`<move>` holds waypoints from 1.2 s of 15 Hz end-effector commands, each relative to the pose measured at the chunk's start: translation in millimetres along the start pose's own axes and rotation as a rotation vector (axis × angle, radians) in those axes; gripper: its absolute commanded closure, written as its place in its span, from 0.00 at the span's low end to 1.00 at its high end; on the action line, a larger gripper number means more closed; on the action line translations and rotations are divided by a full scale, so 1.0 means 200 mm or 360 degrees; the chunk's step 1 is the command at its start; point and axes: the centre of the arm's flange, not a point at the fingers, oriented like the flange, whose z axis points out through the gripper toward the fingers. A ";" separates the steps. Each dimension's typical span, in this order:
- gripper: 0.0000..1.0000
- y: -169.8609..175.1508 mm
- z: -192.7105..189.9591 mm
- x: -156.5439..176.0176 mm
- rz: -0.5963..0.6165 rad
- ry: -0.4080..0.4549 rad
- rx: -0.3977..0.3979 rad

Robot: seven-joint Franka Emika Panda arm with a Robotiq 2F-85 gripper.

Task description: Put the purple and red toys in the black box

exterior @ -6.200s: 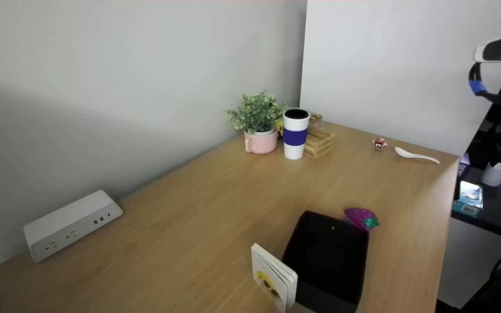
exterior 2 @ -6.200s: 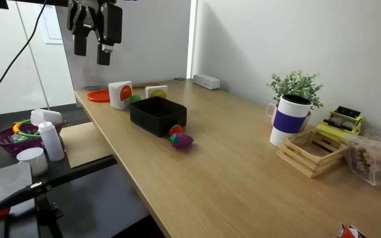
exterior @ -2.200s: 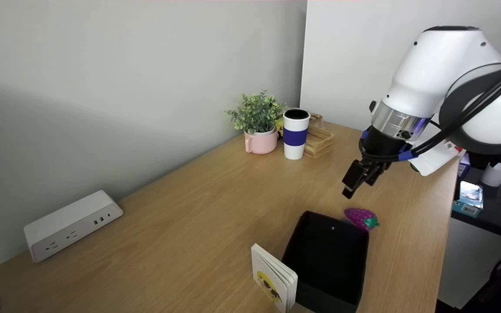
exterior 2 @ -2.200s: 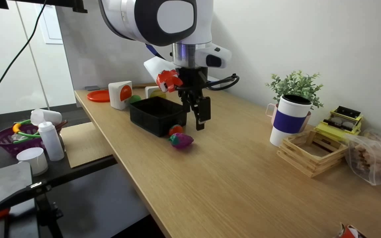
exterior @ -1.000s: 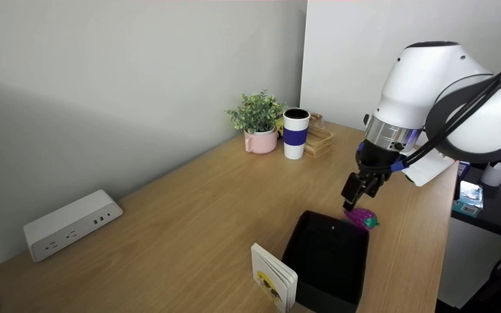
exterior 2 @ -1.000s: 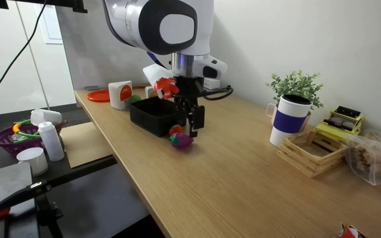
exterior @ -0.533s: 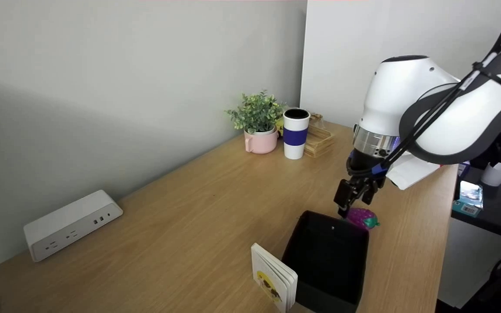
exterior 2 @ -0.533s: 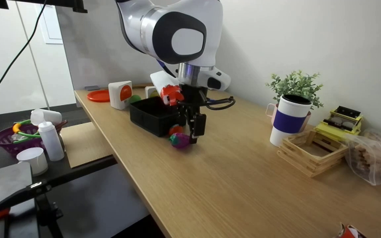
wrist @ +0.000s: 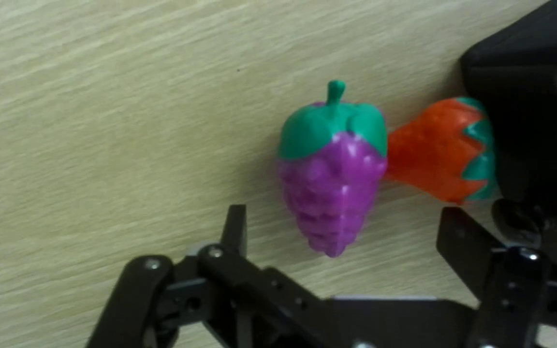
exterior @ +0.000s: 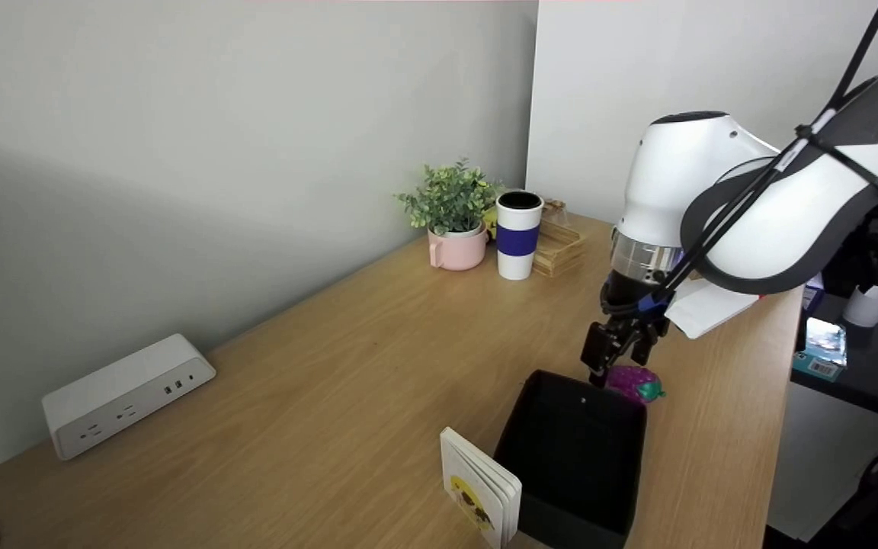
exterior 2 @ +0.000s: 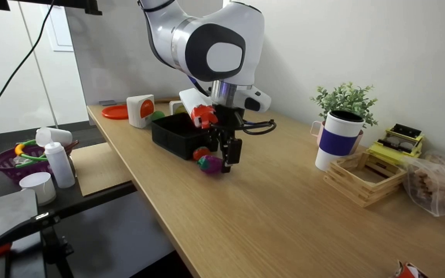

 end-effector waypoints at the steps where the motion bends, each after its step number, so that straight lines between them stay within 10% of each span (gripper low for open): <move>1: 0.00 0.01 0.01 0.03 0.0034 -0.0025 -0.0003; 5: 0.00 0.01 0.00 0.03 0.0041 -0.0023 -0.0009; 14: 0.77 0.01 0.00 0.04 0.0047 -0.0018 -0.0012; 18: 0.92 0.01 -0.02 0.05 0.0046 -0.0010 -0.0016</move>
